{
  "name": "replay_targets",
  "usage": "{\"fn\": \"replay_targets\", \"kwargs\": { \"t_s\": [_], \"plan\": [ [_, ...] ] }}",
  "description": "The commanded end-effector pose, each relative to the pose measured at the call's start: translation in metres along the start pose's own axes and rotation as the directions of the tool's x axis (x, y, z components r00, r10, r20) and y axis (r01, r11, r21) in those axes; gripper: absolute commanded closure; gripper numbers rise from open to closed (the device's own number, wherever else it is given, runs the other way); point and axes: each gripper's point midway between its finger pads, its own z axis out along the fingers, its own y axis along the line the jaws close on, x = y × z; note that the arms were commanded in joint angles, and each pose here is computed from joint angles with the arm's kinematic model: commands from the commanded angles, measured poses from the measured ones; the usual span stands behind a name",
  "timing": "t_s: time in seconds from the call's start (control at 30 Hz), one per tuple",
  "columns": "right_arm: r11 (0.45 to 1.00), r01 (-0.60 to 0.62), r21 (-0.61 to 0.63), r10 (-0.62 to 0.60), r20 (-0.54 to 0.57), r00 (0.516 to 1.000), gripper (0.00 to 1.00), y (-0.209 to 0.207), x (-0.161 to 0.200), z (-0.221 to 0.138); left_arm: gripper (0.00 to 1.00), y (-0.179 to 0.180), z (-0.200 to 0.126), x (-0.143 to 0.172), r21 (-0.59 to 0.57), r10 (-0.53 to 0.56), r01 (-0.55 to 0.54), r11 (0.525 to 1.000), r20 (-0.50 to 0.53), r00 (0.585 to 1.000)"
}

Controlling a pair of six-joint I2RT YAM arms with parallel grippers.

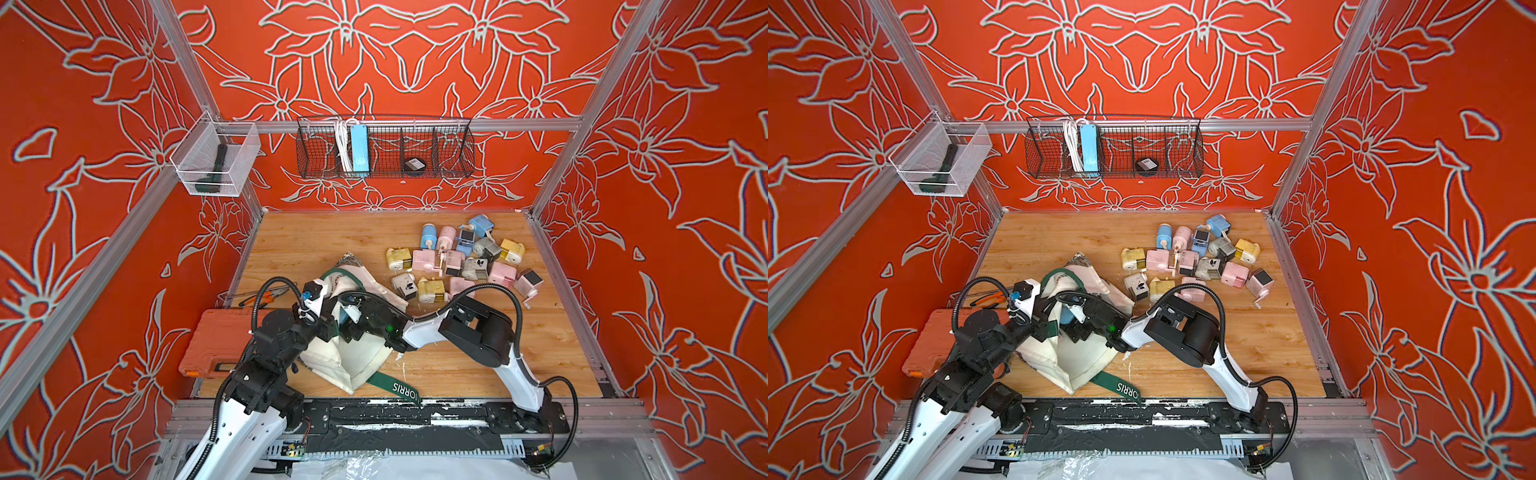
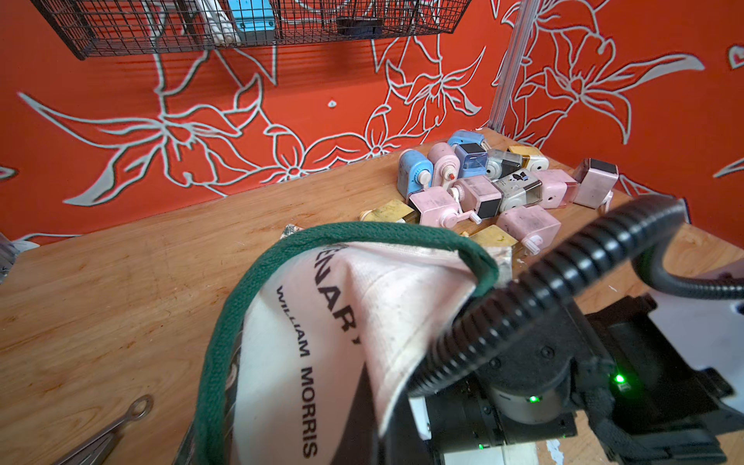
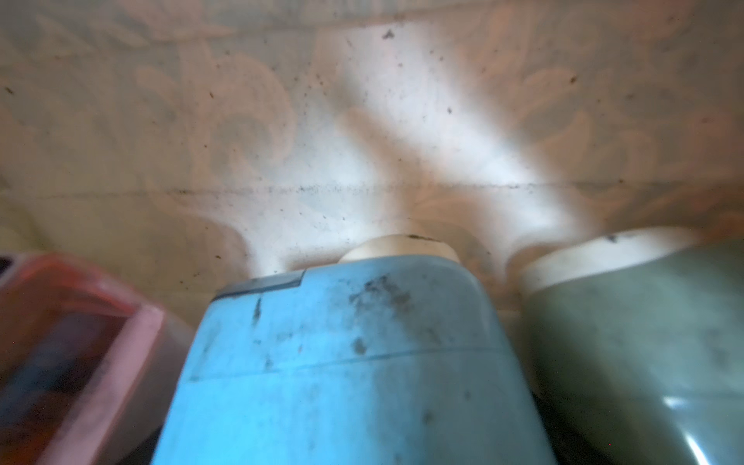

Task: Take out the pencil sharpeners from the tote bags
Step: Pick up the pencil sharpener from the canvas bag, then place the pencil sharpener at the center of the board.

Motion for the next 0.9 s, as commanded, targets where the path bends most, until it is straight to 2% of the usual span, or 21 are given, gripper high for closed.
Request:
{"fn": "replay_targets", "kwargs": {
  "t_s": [0.0,0.13,0.3,0.57,0.7,0.87],
  "plan": [
    [0.999,-0.03,0.02,0.032,-0.067,0.997,0.21,-0.011,0.016,-0.014,1.0,-0.001,-0.003,-0.009,0.004,-0.014,0.014,1.0,0.033,0.999],
    [0.995,-0.017,-0.103,0.016,-0.013,1.0,0.3,0.012,-0.01,-0.038,1.0,0.003,-0.003,-0.009,-0.021,-0.021,0.022,1.0,0.035,0.999],
    [0.983,-0.018,-0.185,0.021,0.014,1.0,0.38,0.031,-0.026,-0.074,1.0,0.004,-0.003,-0.011,-0.025,-0.03,0.031,0.999,0.031,0.999],
    [0.967,-0.038,-0.251,0.023,-0.061,0.998,0.41,0.045,-0.026,-0.138,1.0,0.005,0.002,-0.012,-0.026,-0.104,0.105,0.994,0.011,0.994],
    [0.974,-0.027,-0.224,0.008,-0.086,0.996,0.41,0.04,-0.025,-0.176,1.0,0.002,0.006,-0.005,-0.013,-0.116,0.116,0.993,-0.012,0.993],
    [0.987,-0.112,-0.111,0.104,-0.083,0.991,0.41,0.011,-0.03,-0.219,1.0,0.0,0.009,0.0,0.002,-0.117,0.117,0.993,-0.025,0.993]
  ]
}}
